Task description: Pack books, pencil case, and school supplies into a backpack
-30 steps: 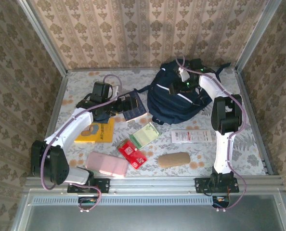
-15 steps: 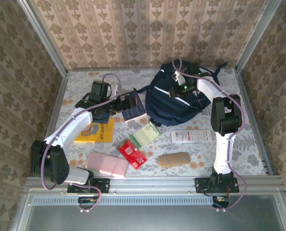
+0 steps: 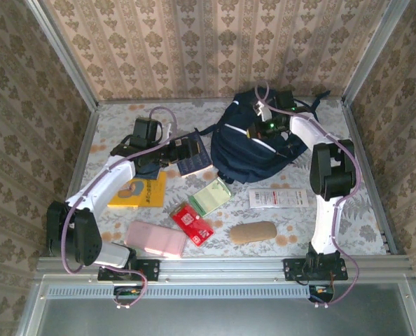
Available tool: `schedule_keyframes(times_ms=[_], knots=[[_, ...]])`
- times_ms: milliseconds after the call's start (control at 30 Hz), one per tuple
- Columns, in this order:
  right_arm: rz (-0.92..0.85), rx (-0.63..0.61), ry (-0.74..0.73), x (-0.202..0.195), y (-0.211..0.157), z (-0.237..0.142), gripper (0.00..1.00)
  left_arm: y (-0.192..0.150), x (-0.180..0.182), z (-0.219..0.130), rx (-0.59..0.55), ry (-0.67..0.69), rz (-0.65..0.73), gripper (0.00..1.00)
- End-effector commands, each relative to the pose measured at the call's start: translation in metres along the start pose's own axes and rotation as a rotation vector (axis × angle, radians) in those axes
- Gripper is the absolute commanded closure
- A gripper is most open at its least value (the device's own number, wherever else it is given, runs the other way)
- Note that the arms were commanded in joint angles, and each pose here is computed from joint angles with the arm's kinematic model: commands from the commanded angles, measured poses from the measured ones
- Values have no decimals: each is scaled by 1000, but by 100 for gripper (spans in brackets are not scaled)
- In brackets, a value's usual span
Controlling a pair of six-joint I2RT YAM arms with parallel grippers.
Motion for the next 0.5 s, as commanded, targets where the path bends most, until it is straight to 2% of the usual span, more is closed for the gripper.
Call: schedule_keyframes(times_ms=[0, 233, 467], knots=[[-43, -161, 12, 16, 35, -39, 100, 8, 3, -1, -17, 25, -21, 3], [-5, -291, -11, 26, 55, -64, 100, 12, 8, 5, -20, 29, -29, 4], [189, -434, 1, 28, 72, -67, 100, 24, -9, 4, -31, 8, -32, 7]])
Point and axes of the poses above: each hand's point on the last joint's axis, 136 mm out from that joint toward the fingers, its own z axis out along the fingers, its own x axis along the line the jaws close on, y = z × x, the point moved 7 cm from there along -z, back along the fingers, and after that the axes turned 13 degrees about -z, right-handed, at the moved point
